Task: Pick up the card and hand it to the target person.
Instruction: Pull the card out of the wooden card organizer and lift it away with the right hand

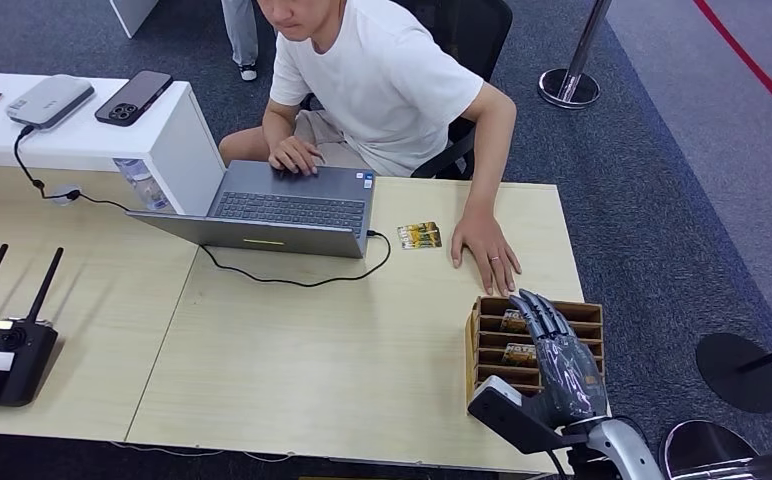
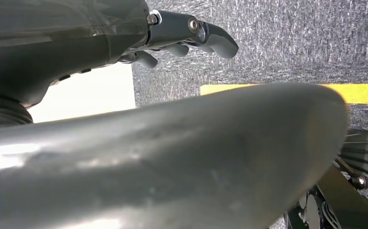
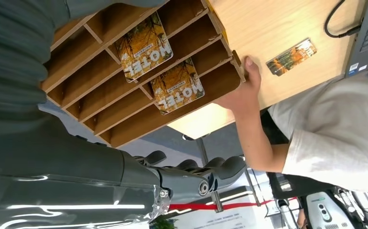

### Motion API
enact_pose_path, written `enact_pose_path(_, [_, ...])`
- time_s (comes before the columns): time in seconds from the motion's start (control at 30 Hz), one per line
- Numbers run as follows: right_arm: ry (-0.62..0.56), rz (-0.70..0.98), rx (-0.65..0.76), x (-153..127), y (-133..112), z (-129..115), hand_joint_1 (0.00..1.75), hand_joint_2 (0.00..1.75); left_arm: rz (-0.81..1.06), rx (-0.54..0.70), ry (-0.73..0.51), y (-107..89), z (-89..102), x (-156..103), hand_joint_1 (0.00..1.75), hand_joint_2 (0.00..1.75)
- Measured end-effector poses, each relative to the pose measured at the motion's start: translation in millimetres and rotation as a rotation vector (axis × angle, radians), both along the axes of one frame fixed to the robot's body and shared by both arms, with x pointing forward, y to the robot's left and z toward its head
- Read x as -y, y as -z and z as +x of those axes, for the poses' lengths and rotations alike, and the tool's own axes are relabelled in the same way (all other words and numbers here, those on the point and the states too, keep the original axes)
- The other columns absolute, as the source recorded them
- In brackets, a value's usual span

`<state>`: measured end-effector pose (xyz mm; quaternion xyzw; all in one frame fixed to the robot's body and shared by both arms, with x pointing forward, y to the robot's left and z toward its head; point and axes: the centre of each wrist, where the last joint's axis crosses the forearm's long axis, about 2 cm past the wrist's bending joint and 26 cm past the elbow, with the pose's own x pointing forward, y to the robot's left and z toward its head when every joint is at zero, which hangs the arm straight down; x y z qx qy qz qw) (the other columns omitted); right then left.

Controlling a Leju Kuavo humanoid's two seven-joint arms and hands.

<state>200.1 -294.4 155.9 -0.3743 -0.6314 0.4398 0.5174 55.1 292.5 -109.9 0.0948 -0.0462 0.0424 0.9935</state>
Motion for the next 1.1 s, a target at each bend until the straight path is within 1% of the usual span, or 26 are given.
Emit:
enact_pose_path(0.1, [-0.004,-0.013,-0.003,0.0,-0.4,0.6,0.24,1.75,-0.001,0.000,0.002,0.0,0.0,0.5,0.00,0.00])
enact_pose_path(0.2, [0.010,-0.047,0.004,0.5,-1.2,1.6,0.22,1.75,-0.002,-0.001,0.002,0.0,-0.1,1.1,0.00,0.00])
enact_pose_path(0.4, [0.072,-0.186,0.062,1.2,-3.5,4.2,0.23,1.75,-0.004,-0.002,-0.002,0.0,-0.1,1.6,0.00,0.00])
enact_pose_path(0.6, [0.073,-0.264,0.082,2.0,-3.8,8.0,0.25,1.75,-0.005,-0.004,0.000,0.0,-0.1,1.8,0.00,0.00])
enact_pose_path(0.77, [0.061,-0.294,0.084,3.4,-2.6,8.5,0.38,1.75,-0.003,-0.004,0.011,0.1,-0.4,2.0,0.00,0.00])
enact_pose_path(0.9, [0.055,-0.304,0.088,5.2,-2.4,8.3,0.40,1.75,-0.004,-0.005,0.014,0.1,-0.5,2.0,0.00,0.00])
enact_pose_path(1.03, [0.048,-0.315,0.086,6.5,-1.2,7.9,0.51,1.75,-0.004,-0.005,0.016,0.1,-0.6,2.0,0.00,0.00])
enact_pose_path(1.1, [0.045,-0.319,0.084,6.9,-0.6,7.8,0.54,1.75,-0.004,-0.005,0.016,0.1,-0.6,2.0,0.00,0.00])
